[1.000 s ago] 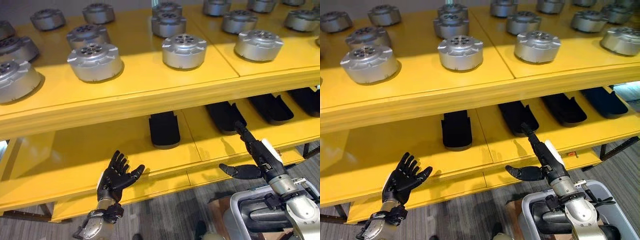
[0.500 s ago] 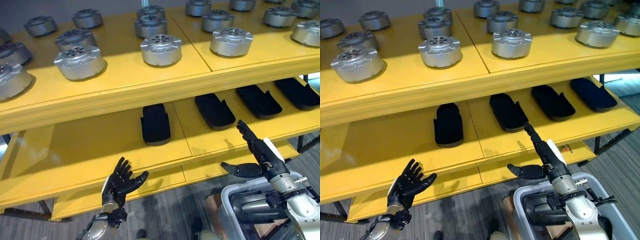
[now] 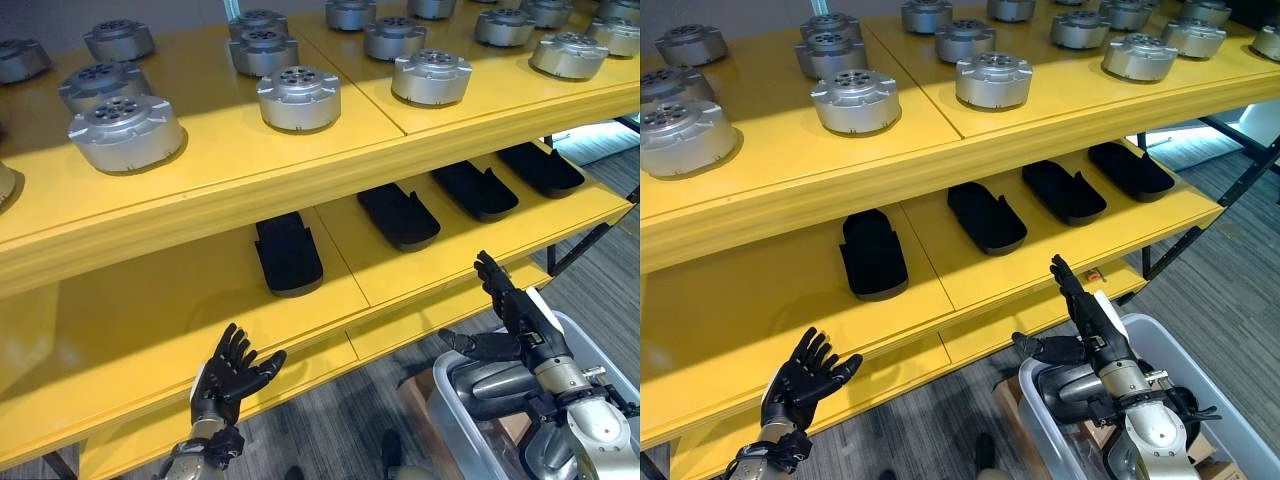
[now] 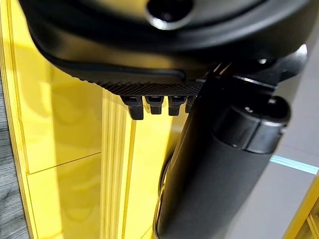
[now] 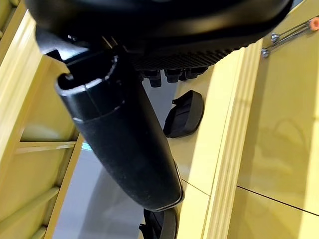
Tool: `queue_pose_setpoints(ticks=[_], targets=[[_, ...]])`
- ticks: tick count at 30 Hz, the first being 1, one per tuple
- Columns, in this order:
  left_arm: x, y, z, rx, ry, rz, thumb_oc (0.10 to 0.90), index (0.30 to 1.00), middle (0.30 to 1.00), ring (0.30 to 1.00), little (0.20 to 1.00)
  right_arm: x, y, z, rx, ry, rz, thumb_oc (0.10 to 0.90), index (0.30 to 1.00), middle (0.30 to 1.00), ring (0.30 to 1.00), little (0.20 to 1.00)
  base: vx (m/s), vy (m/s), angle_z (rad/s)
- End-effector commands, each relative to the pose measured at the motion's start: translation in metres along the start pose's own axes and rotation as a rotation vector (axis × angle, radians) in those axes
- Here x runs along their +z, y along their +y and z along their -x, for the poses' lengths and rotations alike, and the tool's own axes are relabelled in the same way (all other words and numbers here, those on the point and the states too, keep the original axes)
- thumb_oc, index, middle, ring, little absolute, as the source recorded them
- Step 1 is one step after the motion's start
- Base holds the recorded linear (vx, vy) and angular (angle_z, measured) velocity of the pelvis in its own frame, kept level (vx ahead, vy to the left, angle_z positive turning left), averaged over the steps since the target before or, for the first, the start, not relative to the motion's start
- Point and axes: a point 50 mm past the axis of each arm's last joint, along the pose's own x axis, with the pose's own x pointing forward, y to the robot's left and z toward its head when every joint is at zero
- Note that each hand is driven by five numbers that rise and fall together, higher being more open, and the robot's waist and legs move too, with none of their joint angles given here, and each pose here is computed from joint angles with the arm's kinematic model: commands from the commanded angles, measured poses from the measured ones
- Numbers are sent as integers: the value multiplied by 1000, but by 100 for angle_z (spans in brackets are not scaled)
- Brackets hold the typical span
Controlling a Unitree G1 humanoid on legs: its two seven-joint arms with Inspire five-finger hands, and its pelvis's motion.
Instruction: Move parts from the plastic box to the shelf.
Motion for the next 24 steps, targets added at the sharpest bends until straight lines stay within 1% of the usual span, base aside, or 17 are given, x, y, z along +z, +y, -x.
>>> queue_pose_setpoints(ticks=[1,5,10,12,17,21,24], targets=[[58,-22,-20,-167,-245,-102,900,1000,1000,1000,1000,41,-14,-11,-74,-235,29,900,1000,1000,1000,1000,-51,218,-18],[66,-23,-25,-185,-266,-174,900,1000,1000,1000,1000,39,-10,-9,-88,-230,38,900,1000,1000,1000,1000,-98,261,-29],[70,-14,-24,-142,-273,-192,900,1000,1000,1000,1000,44,-6,-16,-62,-257,36,900,1000,1000,1000,1000,-76,115,-86],[71,-12,-21,-124,-285,-170,900,1000,1000,1000,1000,47,-2,-23,-36,-271,42,900,1000,1000,1000,1000,0,56,-71],[73,-10,-17,-115,-294,-145,900,1000,1000,1000,1000,53,0,-31,-18,-292,46,900,1000,1000,1000,1000,-1,-95,-78],[70,-2,-11,-77,-289,-126,900,1000,1000,1000,1000,53,-2,-26,6,-280,54,900,1000,1000,1000,1000,58,-268,-65],[68,-1,-9,-76,-281,-117,900,1000,1000,1000,1000,52,-7,-21,0,-267,64,900,1000,1000,1000,1000,63,-215,-54]])
